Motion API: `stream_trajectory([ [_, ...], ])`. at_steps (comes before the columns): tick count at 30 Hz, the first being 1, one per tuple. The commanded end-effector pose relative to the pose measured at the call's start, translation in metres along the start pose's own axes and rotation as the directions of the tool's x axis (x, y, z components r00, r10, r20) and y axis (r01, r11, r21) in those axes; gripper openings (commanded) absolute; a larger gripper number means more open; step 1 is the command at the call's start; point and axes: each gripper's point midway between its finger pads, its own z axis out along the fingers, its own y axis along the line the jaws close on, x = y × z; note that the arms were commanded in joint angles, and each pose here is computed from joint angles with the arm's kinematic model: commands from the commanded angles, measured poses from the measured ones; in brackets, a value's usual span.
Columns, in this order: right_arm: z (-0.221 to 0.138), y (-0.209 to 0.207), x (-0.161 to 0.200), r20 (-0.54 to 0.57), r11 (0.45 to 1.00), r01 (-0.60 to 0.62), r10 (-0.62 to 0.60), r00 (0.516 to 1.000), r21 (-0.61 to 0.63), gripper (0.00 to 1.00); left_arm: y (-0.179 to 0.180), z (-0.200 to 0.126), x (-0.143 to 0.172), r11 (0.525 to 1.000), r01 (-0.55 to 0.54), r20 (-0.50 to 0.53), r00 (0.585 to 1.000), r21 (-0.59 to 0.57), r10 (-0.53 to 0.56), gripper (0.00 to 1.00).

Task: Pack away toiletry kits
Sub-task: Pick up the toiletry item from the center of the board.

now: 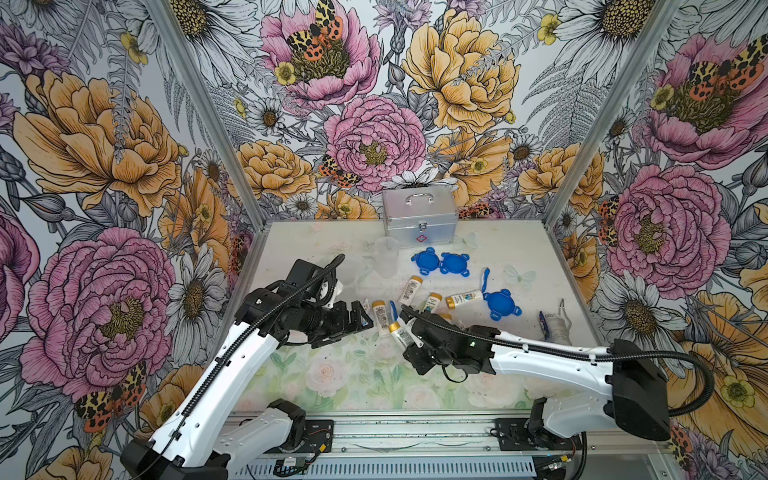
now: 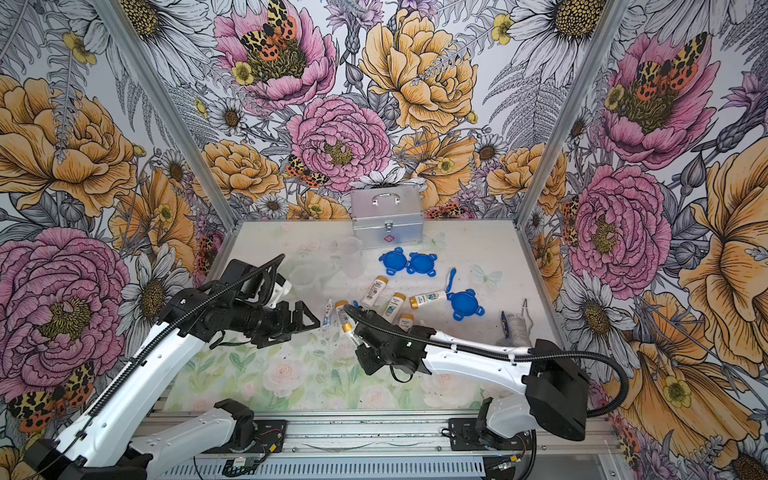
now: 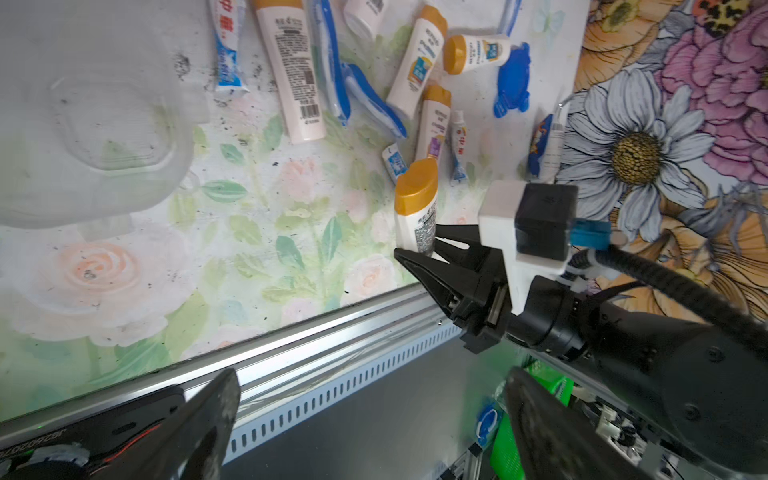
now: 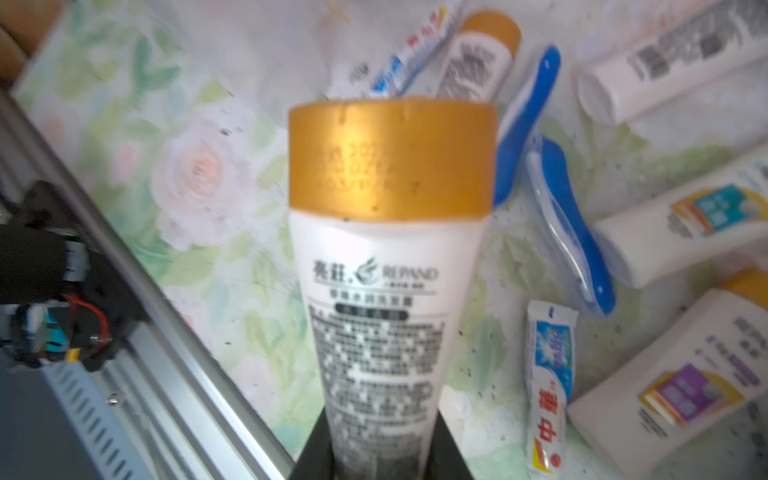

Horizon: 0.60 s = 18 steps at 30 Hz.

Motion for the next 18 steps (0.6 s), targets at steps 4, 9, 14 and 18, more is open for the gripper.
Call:
stream_trajectory([
  [4, -0.02, 0.042, -0.033, 0.115, 0.982, 0.087, -0.068, 0.991, -0.17, 0.1, -0.033, -0.011, 0.005, 0.982, -0.062, -0.009, 0.998, 0.177, 0.065, 0.99],
  [9, -0.03, 0.06, -0.046, 0.153, 0.969, 0.123, -0.092, 0.984, -0.212, 0.1, -0.034, -0.006, 0.001, 0.982, -0.057, -0.018, 0.998, 0.179, 0.061, 0.97],
  [14, -0.039, 0.075, -0.059, 0.184, 0.957, 0.154, -0.11, 0.977, -0.246, 0.1, -0.031, 0.002, 0.003, 0.985, -0.056, -0.039, 0.997, 0.164, 0.064, 0.93],
  [18, -0.044, 0.08, -0.062, 0.197, 0.95, 0.169, -0.118, 0.973, -0.263, 0.1, -0.027, 0.007, 0.002, 0.986, -0.045, -0.042, 0.998, 0.158, 0.052, 0.9],
])
